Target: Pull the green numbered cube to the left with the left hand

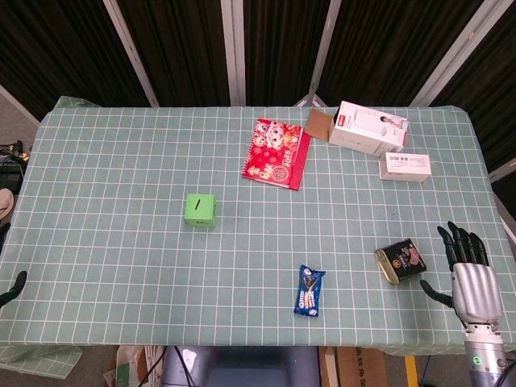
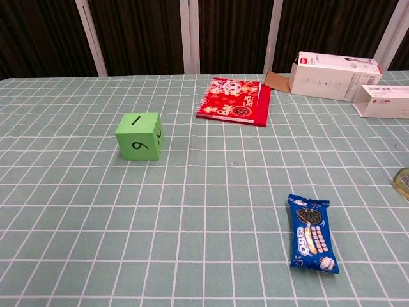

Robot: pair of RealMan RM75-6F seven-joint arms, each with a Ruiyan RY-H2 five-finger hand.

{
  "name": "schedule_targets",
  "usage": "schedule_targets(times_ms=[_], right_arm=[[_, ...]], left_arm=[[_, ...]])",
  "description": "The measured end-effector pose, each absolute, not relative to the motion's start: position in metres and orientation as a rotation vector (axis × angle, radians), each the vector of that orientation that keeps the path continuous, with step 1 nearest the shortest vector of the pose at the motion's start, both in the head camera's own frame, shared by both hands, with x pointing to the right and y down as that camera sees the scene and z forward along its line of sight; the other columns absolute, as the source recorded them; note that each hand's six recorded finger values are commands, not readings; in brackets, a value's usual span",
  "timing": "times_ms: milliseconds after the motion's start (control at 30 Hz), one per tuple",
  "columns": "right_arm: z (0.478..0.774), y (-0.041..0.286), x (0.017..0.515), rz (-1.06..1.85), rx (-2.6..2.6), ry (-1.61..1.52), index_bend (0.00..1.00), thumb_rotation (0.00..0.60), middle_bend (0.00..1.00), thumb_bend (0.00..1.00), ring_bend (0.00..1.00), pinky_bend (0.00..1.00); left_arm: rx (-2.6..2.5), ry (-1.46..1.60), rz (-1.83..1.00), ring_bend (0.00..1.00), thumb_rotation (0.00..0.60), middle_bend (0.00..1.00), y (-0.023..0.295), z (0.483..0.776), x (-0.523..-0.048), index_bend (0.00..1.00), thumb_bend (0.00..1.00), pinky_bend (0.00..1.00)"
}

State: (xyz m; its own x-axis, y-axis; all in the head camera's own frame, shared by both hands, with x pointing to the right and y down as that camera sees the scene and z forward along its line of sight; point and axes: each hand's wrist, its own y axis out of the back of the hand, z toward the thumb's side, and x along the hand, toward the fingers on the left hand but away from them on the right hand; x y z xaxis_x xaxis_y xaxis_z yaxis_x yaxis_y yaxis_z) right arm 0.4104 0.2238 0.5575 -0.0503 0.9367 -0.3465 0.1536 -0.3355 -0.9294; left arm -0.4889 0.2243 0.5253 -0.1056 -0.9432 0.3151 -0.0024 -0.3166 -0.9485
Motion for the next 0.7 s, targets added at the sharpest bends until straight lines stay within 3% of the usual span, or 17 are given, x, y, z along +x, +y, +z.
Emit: schedule_targets(times_ms=[700], right_arm=[[0.558, 0.2261, 0.4108, 1.47, -1.543, -1.173, 0.07, 0.6, 0.01, 0.19, 0.0, 0.06]], left_arm=[[-1.421, 1.08, -1.52, 0.02, 0.6, 0.03, 0.2211, 0.5323, -0.4845, 0.06, 0.42, 0.14]])
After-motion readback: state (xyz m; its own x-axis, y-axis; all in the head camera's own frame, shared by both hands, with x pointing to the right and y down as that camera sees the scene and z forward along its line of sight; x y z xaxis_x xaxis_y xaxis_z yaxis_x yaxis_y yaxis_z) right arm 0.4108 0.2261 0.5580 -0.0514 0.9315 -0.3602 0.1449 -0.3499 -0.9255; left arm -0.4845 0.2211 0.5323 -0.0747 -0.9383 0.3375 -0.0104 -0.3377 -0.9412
